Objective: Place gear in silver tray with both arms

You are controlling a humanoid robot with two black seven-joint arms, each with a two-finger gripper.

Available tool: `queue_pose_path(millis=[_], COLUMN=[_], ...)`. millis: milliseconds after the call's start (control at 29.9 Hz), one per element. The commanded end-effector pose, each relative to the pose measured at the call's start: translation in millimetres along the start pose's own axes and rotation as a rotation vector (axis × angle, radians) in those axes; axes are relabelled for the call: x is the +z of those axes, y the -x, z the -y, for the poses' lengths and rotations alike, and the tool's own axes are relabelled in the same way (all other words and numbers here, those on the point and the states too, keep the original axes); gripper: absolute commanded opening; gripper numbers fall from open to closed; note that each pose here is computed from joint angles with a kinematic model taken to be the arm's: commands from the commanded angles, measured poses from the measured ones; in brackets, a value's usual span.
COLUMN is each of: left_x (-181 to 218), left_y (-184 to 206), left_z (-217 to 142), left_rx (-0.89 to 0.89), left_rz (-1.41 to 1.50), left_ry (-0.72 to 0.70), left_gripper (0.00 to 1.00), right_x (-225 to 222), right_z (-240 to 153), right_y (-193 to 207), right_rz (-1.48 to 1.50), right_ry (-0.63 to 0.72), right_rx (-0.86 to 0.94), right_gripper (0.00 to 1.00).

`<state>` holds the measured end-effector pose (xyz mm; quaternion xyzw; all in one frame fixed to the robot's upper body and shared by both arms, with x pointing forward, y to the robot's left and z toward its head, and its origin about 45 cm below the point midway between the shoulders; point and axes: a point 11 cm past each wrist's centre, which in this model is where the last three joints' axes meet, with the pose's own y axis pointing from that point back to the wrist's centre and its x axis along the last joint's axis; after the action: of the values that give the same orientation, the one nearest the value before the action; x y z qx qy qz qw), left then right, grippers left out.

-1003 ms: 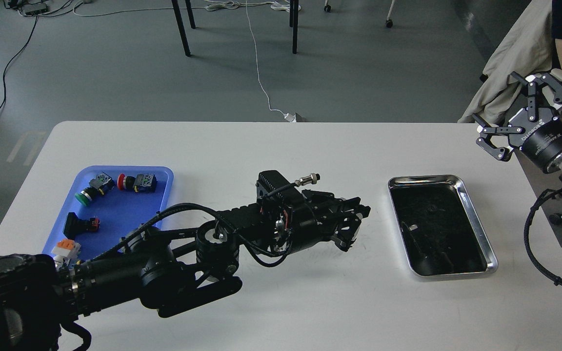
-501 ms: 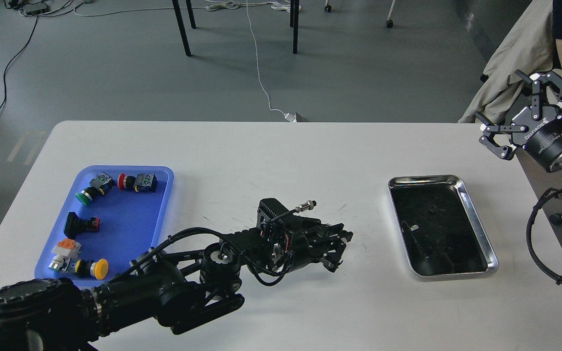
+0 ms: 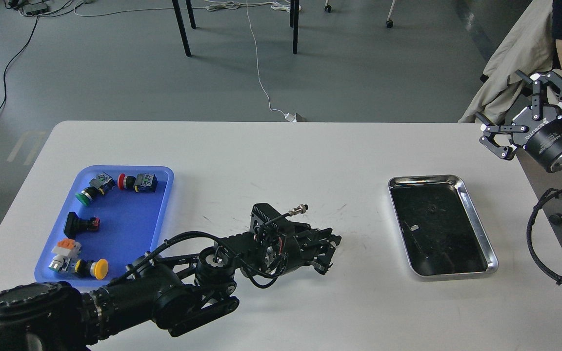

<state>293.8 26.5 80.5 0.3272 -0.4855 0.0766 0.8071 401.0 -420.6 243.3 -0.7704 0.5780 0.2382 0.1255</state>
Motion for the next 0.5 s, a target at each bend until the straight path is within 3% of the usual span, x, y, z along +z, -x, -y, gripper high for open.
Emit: queue_pose_path(millis=[0, 134, 301, 468], left_x=[5.6, 9.7, 8.1, -21.6], left_y=[-3.2, -7.1, -25.5, -83.4], left_z=[0.2, 0.5, 0.7, -7.7], left_rx=[0.026, 0.046, 0.125, 0.320], left_rz=[-0.004, -0.065, -0.153, -0.297], left_ry=[0.014, 0.019, 0.012, -0.054], left_gripper=[0.51, 0.96, 0.98, 0.98], right_x=[1.0, 2.9, -1.9, -5.3], right_z=[0.1, 0.1, 5.9, 22.6], right_y=[0.6, 1.0, 8.7, 44.6], right_rz=[0.000, -0.003, -0.022, -0.153], right_ry=[0.003, 0.011, 0.010, 0.069], right_rx=[-0.002, -0.003, -0.027, -0.142], right_gripper=[0.97, 0.97, 0.97, 0.97])
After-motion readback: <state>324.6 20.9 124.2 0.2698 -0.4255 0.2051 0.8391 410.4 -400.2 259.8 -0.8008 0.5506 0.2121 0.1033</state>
